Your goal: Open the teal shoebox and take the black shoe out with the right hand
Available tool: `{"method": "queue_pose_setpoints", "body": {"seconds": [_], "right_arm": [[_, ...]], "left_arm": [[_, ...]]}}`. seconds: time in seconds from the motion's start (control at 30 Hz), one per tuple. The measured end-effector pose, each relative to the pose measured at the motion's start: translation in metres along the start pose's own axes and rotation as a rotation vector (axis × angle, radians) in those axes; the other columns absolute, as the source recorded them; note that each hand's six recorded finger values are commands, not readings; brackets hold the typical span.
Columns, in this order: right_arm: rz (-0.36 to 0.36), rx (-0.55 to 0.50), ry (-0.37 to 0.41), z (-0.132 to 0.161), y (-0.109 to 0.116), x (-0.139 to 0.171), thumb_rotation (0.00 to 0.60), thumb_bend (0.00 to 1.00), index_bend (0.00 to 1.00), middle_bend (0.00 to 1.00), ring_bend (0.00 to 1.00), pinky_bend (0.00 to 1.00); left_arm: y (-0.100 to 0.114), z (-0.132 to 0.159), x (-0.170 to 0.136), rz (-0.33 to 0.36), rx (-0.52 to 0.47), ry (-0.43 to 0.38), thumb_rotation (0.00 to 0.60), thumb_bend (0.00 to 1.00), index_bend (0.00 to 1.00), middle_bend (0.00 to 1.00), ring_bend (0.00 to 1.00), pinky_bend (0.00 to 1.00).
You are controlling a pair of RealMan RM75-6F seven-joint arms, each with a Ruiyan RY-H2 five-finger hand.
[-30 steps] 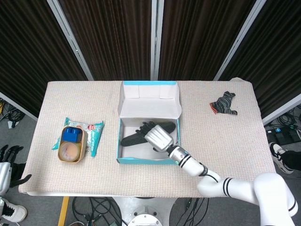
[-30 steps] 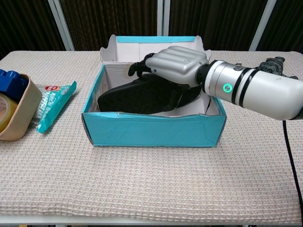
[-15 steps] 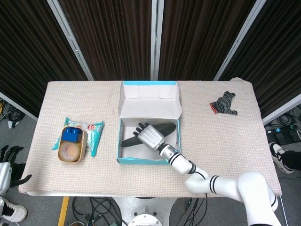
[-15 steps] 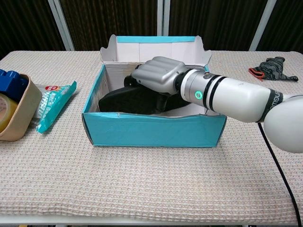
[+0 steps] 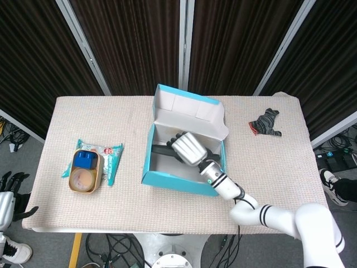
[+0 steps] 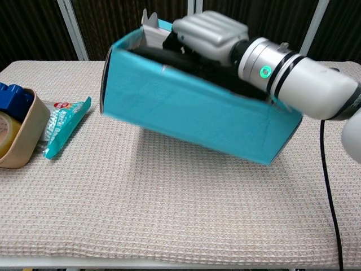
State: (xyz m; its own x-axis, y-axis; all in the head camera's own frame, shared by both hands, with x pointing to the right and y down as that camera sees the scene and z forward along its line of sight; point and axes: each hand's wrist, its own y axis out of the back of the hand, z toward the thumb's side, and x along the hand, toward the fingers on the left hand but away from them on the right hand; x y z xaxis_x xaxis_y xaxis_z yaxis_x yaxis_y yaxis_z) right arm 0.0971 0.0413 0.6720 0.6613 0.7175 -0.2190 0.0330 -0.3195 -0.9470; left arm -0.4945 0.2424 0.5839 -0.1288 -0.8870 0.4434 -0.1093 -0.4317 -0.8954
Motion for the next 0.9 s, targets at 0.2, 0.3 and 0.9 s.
{"method": "queue_pose_setpoints", "body": {"seconds": [0.2,0.3,0.9], "right_arm": [[0.025,-0.031,0.01,-0.03,0.027,0.003,0.6,0.3,0.76,0.61,0.54,0.66],[0.091,0.017,0.062,-0.022,0.018,0.0,0.6,0.3,0.76,0.61,0.54,0.65],[0.244,0.262,0.413,0.032,-0.043,0.009,0.6,0.32,0.85,0.61,0.52,0.56]], "left_arm": [[0.001,0.008,0.004,0.0,0.005,-0.024,0.6,0.08,0.19,0.14,0.04,0.14],[0.001,0.007,0.002,0.002,0.003,-0.018,0.6,0.08,0.19,0.14,0.04,0.14],[-0.004,-0.001,0.002,-0.018,0.003,0.016,0.6,0.08,0.19,0.14,0.04,0.14]]}}
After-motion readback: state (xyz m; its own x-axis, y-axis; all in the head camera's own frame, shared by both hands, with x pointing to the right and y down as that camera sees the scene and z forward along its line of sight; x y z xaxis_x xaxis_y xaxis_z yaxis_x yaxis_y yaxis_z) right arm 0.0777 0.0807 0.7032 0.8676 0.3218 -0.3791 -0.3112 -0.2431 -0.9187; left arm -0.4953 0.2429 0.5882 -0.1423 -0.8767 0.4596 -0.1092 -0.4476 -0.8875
